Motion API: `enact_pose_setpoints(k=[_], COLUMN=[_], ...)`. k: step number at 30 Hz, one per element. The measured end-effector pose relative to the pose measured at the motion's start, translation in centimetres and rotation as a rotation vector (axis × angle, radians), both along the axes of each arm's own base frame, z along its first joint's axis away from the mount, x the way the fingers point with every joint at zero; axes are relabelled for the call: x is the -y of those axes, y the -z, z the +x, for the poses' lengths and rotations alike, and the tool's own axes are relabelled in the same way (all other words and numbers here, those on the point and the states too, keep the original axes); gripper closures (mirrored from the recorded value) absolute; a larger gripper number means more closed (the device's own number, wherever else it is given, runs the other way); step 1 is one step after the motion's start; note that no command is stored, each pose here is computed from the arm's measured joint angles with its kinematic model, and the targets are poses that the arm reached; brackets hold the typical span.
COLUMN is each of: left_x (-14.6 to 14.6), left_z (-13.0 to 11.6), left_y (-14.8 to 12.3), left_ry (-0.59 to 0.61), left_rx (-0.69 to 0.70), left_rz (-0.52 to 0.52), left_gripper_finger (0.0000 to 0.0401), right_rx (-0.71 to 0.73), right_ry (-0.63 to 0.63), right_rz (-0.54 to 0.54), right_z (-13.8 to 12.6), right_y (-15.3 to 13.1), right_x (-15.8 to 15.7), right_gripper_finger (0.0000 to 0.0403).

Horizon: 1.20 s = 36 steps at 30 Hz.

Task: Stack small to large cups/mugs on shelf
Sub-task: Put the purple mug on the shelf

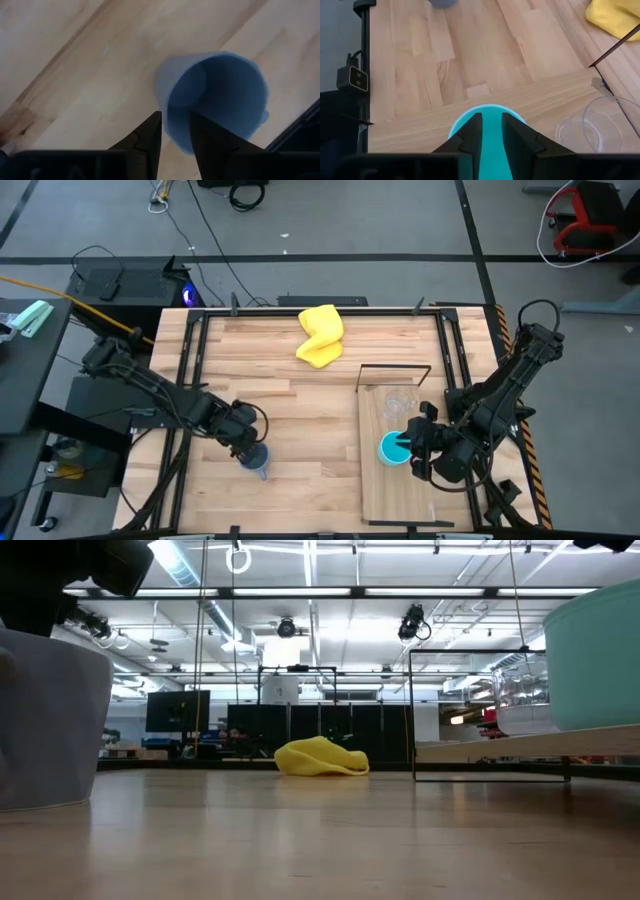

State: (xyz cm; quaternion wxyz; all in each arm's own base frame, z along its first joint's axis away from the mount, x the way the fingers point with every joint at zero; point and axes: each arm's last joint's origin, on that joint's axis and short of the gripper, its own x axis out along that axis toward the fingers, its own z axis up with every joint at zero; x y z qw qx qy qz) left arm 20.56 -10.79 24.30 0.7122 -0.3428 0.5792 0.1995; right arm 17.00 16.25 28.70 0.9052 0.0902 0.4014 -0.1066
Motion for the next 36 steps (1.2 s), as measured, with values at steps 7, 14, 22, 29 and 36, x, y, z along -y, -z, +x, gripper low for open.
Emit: enact_pose_setpoints(k=[7,14,22,29,36], left_x=[0.5,0.6,1.1,1.2,1.6], left_z=[0.9,1.5,2.4,2.6,4.0], left_y=[1.7,2.7,3.1,3.1,2.6], left_ry=[-0.007,-0.03,-0.075,-0.076,-0.106], left_rx=[-0.066,-0.099,-0.062,-0.037,0.115], left_rz=[0.032,0.047,0.008,-0.002,-0.055], left_gripper_finger=[0.0293,0.0296,0.0341,0.038,0.0369], right_rx=[-0.001,-0.003,-0.004,-0.004,-0.004], right_ry=[-0.009,-0.022,-0.022,-0.022,-0.022], right_rz=[-0.007,-0.018,-0.018,-0.018,-0.018], right_z=[0.0,0.0,0.0,0.0,0.0], right_y=[0.0,0.0,0.0,0.0,0.0], right_x=[0.0,0.0,0.0,0.0,0.0], right_gripper_finger=[0.0315,0.0315,0.0319,0.032,0.032])
